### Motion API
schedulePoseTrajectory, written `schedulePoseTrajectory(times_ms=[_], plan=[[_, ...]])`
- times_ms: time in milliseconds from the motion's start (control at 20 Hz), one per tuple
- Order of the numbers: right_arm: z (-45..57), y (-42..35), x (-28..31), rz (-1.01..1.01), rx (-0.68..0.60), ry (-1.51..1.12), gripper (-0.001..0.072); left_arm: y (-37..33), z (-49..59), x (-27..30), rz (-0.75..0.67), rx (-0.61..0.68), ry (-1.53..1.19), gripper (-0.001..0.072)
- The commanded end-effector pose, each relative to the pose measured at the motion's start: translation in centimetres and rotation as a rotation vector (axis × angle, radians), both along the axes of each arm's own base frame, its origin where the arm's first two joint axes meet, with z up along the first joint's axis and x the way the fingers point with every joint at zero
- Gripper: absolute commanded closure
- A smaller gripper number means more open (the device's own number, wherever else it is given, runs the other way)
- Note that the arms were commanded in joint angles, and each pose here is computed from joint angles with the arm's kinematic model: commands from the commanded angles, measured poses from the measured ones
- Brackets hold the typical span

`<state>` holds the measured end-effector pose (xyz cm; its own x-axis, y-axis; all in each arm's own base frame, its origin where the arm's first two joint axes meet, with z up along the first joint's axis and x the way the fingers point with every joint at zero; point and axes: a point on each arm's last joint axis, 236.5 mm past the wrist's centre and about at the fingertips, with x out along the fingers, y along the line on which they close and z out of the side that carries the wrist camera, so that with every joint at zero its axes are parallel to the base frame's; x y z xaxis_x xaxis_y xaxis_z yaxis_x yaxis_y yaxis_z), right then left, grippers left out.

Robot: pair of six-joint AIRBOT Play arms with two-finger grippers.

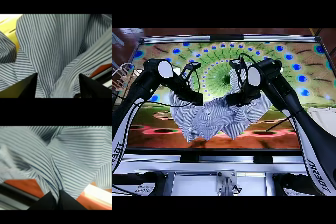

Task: Fold the shirts.

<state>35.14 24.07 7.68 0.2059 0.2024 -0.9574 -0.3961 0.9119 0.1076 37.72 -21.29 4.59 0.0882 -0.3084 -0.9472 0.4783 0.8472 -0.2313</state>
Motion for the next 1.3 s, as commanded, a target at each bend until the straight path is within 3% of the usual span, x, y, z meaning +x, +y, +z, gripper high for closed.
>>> schedulePoseTrajectory(times_ms=[0,350,500,650,850,1000,1050,1150,1250], plan=[[-0.2,0.1,1.4,-0.032,-0.004,-0.047,0.0631,2.9,0.0,-0.4,0.064,0.026,0.072,0.0097],[-0.2,0.2,1.5,-0.036,0.0,-0.051,0.0631,3.1,7.0,-3.6,0.222,-0.049,-0.045,0.0109],[-0.1,0.5,1.9,-0.036,0.014,-0.067,0.0631,2.4,2.0,-7.6,0.268,0.021,-0.046,0.0102],[0.0,0.6,1.9,-0.036,0.016,-0.07,0.0631,-0.7,-4.4,-11.9,0.28,0.01,-0.004,0.0095],[-0.1,0.5,1.9,-0.028,0.012,-0.07,0.0631,-3.0,-8.5,-10.7,0.345,-0.013,-0.104,0.0097],[-0.1,0.5,1.9,-0.028,0.012,-0.071,0.0631,-3.0,-12.4,-10.7,0.346,0.054,-0.05,0.0106],[-0.1,0.5,1.9,-0.028,0.012,-0.072,0.0631,-3.0,-13.2,-10.4,0.344,0.063,-0.048,0.0166],[-0.1,0.5,1.9,-0.027,0.011,-0.071,0.0631,-3.2,-13.2,-9.3,0.34,0.049,-0.086,0.0615],[-0.1,0.5,1.9,-0.026,0.01,-0.072,0.0631,-3.0,-10.8,-7.5,0.307,0.049,-0.166,0.0643]])
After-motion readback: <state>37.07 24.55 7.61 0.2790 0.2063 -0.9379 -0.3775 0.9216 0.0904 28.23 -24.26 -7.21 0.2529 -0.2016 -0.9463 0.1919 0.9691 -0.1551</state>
